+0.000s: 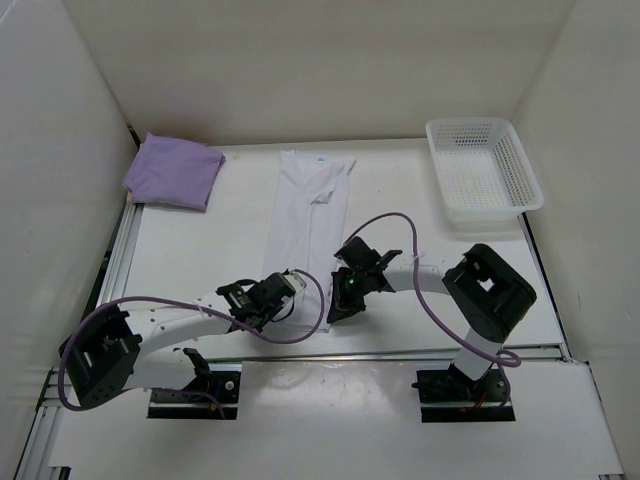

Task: Fold and stack the t-shirts
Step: Grab the bottom of the folded rectangular tshirt with both arms

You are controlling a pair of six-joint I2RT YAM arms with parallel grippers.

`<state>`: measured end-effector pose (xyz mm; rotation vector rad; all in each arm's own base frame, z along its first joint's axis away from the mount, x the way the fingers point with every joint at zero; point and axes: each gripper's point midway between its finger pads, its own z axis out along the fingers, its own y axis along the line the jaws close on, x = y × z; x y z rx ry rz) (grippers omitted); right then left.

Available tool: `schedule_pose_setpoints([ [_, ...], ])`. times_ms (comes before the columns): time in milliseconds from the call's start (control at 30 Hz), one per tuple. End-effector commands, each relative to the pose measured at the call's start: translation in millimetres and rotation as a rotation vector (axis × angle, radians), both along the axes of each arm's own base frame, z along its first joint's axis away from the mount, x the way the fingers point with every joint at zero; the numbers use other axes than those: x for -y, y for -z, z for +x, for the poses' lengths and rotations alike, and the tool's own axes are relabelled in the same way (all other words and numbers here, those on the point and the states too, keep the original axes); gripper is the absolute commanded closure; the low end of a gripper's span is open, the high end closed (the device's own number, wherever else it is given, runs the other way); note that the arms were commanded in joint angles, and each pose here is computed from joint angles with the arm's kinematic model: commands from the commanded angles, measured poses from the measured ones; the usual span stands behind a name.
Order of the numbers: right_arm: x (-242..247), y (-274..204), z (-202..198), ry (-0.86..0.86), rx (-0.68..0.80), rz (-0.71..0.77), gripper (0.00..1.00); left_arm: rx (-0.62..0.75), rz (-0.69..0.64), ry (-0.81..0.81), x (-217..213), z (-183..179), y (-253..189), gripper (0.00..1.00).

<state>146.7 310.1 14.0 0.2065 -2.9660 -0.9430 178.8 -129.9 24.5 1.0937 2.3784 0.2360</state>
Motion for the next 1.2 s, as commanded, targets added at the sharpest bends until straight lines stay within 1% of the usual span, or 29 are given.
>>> schedule_pose_setpoints([
  [0, 9, 1, -2, 0.008, 0.006, -0.028, 1.0, -0.016, 0.026, 0.001, -10, -7, 1, 0.89],
  [167, 13, 1, -1, 0.009, 0.021, -0.049, 1.0, -0.045, 0.033, 0.018, -10, -14, 3, 0.89],
  [267, 13, -1, 0, -0.001, 0.034, -0.041, 1.0, -0.097, 0.024, 0.035, -9, -24, 7, 0.71],
  [300, 13, -1, 0, -0.001, 0.034, -0.041, 1.0, -0.098, -0.001, 0.041, -2, -22, 2, 0.54],
  [333, 14, 0, 0, -0.026, 0.051, -0.04, 0.97, -0.11, -0.014, 0.048, 1, -24, -1, 0.43],
  [400, 16, 0, -10, -0.089, 0.06, -0.055, 0.88, -0.143, -0.054, 0.068, 11, -28, -11, 0.31],
  [433, 16, -1, -8, -0.097, 0.07, -0.063, 0.8, -0.139, -0.078, 0.074, 14, -28, -17, 0.31],
  [500, 18, -6, -12, -0.126, 0.084, -0.06, 0.75, -0.164, -0.116, 0.065, 16, -29, -25, 0.3],
  [567, 18, -12, -17, -0.146, 0.105, -0.045, 0.69, -0.183, -0.193, 0.051, 21, -29, -42, 0.3],
  [600, 22, -11, -21, -0.147, 0.097, -0.053, 0.67, -0.164, -0.214, 0.01, 16, -21, -50, 0.33],
  [633, 22, -13, -20, -0.154, 0.108, -0.046, 0.64, -0.087, -0.261, 0.0, 18, -10, -63, 0.34],
  [667, 24, -15, -21, -0.154, 0.111, -0.043, 0.64, 0.013, -0.246, -0.054, 8, 8, -73, 0.36],
  [700, 24, -14, -20, -0.151, 0.117, -0.049, 0.61, 0.063, -0.27, -0.116, -1, 22, -80, 0.36],
  [800, 19, -18, -21, -0.133, 0.116, -0.034, 0.57, 0.101, -0.363, -0.153, 2, 39, -104, 0.37],
  [833, 16, -16, -22, -0.136, 0.113, -0.032, 0.57, 0.144, -0.393, -0.192, -1, 54, -124, 0.37],
  [933, 8, -17, -16, -0.099, 0.117, -0.039, 0.57, 0.12, -0.471, -0.242, -2, 76, -145, 0.37],
  [967, 5, -18, -15, -0.076, 0.108, -0.033, 0.57, 0.111, -0.487, -0.254, -2, 82, -150, 0.34],
  [1000, 0, -22, -12, -0.06, 0.111, -0.019, 0.57, 0.066, -0.528, -0.24, 3, 81, -147, 0.29],
  [1033, -1, -21, -13, -0.05, 0.109, -0.026, 0.59, 0.031, -0.531, -0.281, -8, 81, -137, 0.25],
  [1100, 2, -19, -9, -0.003, 0.109, -0.056, 0.6, -0.134, -0.508, -0.329, -17, 59, -90, 0.25],
  [1167, 6, -13, -13, 0.012, 0.104, -0.088, 0.61, -0.258, -0.498, -0.343, -13, 50, -72, 0.31],
])
